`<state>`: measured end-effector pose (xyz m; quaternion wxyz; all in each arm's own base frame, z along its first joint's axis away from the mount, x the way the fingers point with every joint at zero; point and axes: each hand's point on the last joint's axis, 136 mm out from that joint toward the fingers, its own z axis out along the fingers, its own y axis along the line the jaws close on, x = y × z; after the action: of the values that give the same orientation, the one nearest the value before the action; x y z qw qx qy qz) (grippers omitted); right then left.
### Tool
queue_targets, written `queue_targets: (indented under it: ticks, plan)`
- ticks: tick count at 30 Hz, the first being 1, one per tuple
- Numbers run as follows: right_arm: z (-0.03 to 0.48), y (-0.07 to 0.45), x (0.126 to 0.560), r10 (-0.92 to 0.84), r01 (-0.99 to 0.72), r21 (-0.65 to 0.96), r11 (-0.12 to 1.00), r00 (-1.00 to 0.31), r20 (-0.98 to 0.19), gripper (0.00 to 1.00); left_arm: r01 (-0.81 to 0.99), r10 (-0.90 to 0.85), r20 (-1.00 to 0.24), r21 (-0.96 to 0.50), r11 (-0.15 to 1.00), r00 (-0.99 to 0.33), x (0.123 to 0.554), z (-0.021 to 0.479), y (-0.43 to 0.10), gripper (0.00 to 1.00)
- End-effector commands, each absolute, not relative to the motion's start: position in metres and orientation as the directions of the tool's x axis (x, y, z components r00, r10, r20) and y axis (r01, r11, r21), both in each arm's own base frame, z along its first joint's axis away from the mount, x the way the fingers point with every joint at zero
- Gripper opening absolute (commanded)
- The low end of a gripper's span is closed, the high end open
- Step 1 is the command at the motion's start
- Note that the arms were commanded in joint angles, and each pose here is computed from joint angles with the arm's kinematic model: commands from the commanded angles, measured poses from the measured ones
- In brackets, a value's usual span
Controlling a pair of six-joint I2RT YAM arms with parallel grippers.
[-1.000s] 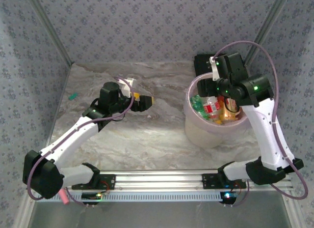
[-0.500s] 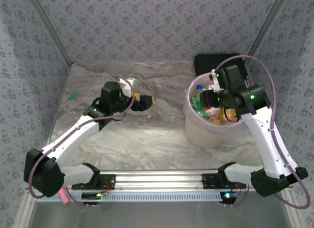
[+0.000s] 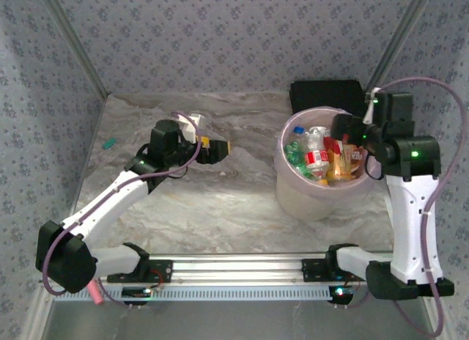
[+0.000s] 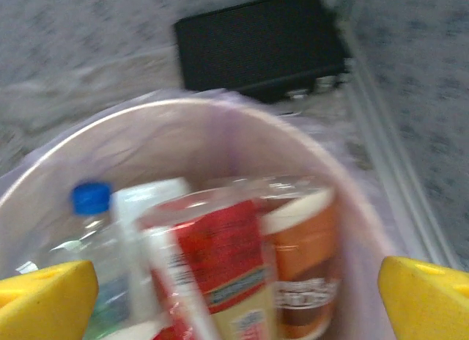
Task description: Put the plastic bottles in the bin
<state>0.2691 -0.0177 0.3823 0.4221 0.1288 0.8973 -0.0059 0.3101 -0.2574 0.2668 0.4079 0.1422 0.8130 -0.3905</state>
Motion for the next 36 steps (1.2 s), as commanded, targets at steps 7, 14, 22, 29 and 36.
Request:
queue_targets:
  ticks: [7,14,22,29,36]
  plan:
    - [0.352,-0.055,0.284,0.596,0.278,0.535,0.798,-0.499,-0.629,1.0,0.565,-0.091,-0.787,-0.513,0.645,-0.611,0.315,0.282,-0.258,1.0]
    - [0.35,-0.046,0.296,0.638,0.146,0.67,0.728,-0.501,-0.584,0.99,0.557,-0.092,-0.781,-0.518,0.649,-0.618,0.318,0.275,-0.258,1.0]
    - [0.335,-0.016,0.301,0.596,0.089,0.685,0.723,-0.583,-0.553,0.97,0.564,-0.087,-0.788,-0.509,0.651,-0.61,0.317,0.272,-0.255,1.0]
    - [0.318,0.034,0.308,0.539,0.039,0.68,0.733,-0.644,-0.544,0.96,0.508,-0.129,-0.784,-0.507,0.696,-0.607,0.323,0.262,-0.236,1.0]
    - [0.31,0.103,0.317,0.456,-0.064,0.648,0.759,-0.659,-0.599,0.96,0.364,-0.191,-0.787,-0.466,0.806,-0.586,0.332,0.251,-0.198,1.0]
